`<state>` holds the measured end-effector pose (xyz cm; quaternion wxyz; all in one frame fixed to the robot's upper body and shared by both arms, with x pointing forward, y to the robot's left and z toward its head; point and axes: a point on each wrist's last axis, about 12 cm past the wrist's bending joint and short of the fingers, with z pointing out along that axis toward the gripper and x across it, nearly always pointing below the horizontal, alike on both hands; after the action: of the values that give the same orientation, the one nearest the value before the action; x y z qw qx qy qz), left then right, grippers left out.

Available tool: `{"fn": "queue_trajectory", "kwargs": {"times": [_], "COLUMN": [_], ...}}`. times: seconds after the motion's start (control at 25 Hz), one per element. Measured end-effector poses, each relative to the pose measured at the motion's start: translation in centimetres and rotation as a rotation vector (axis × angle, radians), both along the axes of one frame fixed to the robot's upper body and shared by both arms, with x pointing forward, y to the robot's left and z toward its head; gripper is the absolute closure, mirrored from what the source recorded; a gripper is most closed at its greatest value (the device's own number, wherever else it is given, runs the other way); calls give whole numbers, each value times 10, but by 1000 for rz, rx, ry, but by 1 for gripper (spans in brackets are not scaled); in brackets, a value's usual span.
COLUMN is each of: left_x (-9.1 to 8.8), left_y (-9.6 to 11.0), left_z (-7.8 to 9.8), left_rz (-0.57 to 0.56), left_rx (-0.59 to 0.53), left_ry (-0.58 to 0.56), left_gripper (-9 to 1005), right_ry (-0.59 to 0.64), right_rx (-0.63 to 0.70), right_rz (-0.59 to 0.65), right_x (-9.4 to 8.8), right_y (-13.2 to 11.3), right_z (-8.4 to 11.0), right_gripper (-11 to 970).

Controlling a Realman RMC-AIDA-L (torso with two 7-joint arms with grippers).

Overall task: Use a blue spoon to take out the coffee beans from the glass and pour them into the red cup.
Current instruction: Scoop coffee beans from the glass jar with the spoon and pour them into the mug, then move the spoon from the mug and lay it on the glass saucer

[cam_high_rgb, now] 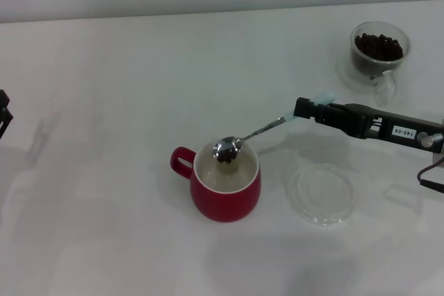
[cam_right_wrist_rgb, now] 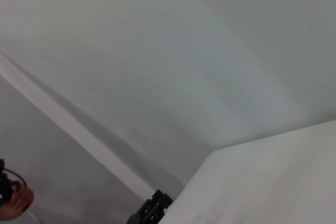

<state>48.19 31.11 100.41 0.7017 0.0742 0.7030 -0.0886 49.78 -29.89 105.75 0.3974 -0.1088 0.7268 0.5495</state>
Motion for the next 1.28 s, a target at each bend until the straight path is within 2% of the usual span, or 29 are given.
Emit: {"fn": "queue_trajectory", "kwargs": {"times": [0.72, 1.0, 1.28], "left_x": [-1, 1, 2], "left_y": [0, 0, -1], "left_z": [0, 0, 1], "left_rz": [1, -1, -4], "left_rx": [-1, 0, 1], "left_ry": [1, -2, -4], "left_gripper": [222, 221, 221], "right_ry": [-158, -65, 51], "right_rx": [-66, -1, 98], "right_rz": [37, -4, -92], "right_x": [-4, 2, 4], "right_y": [2, -4, -25], "right_z": [0, 5, 14], "right_gripper": [727, 725, 723]}}
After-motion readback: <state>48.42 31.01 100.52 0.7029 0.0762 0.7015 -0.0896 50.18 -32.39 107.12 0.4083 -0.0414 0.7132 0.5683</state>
